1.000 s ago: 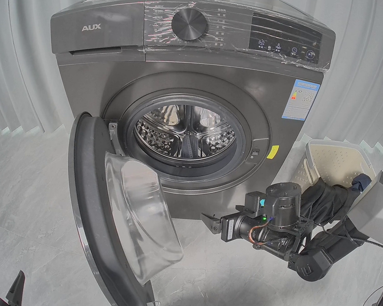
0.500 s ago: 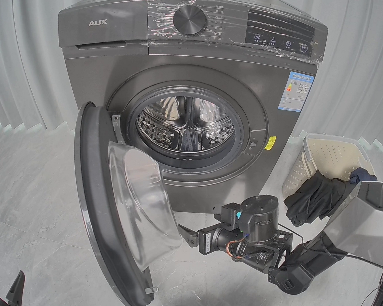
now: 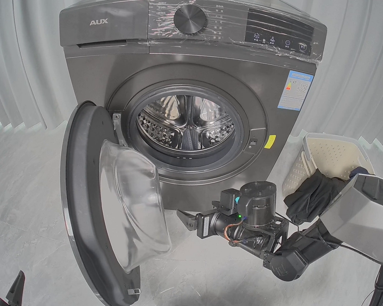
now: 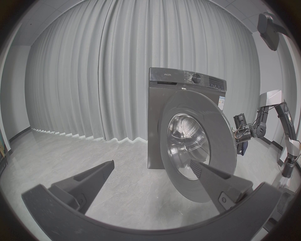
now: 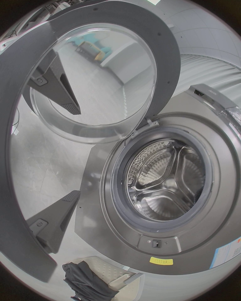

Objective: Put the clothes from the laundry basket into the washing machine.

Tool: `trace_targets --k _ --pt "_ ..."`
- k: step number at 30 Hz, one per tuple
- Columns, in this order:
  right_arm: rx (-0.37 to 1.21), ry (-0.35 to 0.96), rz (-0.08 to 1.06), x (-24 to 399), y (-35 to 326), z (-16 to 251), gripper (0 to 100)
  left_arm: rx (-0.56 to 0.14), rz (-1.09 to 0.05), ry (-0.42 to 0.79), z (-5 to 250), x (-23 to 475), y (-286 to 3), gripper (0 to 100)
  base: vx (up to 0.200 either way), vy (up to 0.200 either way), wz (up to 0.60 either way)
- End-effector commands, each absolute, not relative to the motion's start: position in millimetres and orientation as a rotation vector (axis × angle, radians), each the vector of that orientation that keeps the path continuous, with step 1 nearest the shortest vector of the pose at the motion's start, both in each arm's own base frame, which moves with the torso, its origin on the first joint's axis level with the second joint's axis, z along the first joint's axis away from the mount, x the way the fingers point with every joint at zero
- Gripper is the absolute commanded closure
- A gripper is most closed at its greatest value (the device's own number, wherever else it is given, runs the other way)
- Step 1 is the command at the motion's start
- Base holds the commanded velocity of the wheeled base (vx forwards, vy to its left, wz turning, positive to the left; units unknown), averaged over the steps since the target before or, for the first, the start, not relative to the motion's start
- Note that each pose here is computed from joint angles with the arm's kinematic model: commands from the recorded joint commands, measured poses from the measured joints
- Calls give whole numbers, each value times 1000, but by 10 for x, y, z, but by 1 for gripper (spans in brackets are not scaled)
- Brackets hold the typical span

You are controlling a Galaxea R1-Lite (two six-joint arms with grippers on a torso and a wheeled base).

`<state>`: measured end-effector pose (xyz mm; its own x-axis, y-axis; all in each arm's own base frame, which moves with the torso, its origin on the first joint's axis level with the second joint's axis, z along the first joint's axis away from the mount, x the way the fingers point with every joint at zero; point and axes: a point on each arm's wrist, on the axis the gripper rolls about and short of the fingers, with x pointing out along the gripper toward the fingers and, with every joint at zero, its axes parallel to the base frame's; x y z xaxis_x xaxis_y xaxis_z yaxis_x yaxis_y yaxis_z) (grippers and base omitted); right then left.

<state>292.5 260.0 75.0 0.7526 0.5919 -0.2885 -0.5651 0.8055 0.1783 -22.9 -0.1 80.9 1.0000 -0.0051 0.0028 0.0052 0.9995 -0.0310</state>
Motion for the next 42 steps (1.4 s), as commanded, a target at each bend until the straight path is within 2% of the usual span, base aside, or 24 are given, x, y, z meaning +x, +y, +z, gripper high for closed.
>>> trace_targets --k 1,4,8,16,24,32,42 --pt "78 364 614 3066 2589 646 0 -32 -6 -1 761 -228 -1 0 -200 0 0" --pt "67 379 623 3049 2631 576 0 -32 -8 -1 761 -228 -1 0 -200 0 0" --pt "51 394 637 3010 2688 501 0 -31 -6 -1 761 -228 -1 0 0 0 0" --pt "51 366 727 2800 2969 563 0 -31 -8 -1 761 -228 -1 0 0 0 0" --pt "84 312 721 2942 3027 708 0 -31 -8 -1 761 -228 -1 0 0 0 0" --pt "73 354 711 3233 3156 544 0 -31 -8 -1 761 -228 -1 0 0 0 0" --pt "77 333 772 3179 3498 474 0 -31 -6 -1 761 -228 -1 0 0 0 0"
